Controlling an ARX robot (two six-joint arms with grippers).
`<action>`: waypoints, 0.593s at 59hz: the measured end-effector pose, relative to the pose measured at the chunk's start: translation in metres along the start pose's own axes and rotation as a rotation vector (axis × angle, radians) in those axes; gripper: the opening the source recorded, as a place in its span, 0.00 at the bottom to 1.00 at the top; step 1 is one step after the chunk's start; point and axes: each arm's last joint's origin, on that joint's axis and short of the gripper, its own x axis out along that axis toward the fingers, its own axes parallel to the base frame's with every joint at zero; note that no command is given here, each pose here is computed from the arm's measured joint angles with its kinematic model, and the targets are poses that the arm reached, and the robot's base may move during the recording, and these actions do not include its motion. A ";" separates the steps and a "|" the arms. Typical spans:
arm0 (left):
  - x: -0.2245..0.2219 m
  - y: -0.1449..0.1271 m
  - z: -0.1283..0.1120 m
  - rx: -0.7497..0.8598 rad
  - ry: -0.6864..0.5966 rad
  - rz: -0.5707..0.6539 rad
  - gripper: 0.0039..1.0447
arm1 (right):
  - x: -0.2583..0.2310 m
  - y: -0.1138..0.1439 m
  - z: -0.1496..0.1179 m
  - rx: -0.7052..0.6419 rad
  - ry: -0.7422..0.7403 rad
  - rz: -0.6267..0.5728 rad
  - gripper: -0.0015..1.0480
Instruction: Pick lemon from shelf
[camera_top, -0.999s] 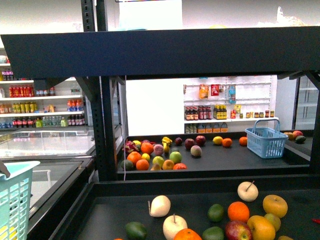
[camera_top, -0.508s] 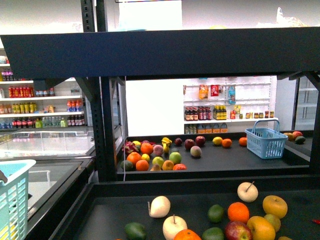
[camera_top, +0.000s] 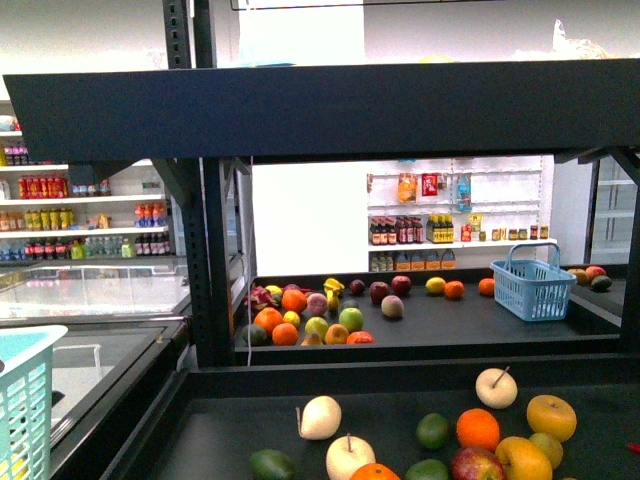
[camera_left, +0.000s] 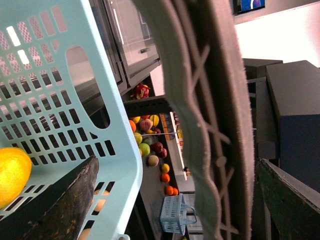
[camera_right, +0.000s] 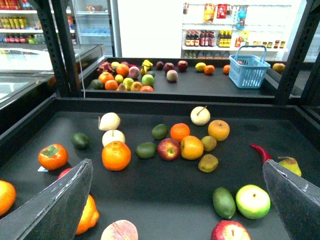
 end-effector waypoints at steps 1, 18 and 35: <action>0.000 -0.001 0.000 0.000 0.000 -0.001 0.93 | 0.000 0.000 0.000 0.000 0.000 0.000 0.98; -0.013 -0.023 -0.004 0.003 0.004 0.022 0.93 | 0.000 0.000 0.000 0.000 0.000 0.000 0.98; -0.063 -0.059 -0.006 0.179 0.007 0.218 0.93 | 0.000 0.000 0.000 0.000 0.000 0.000 0.98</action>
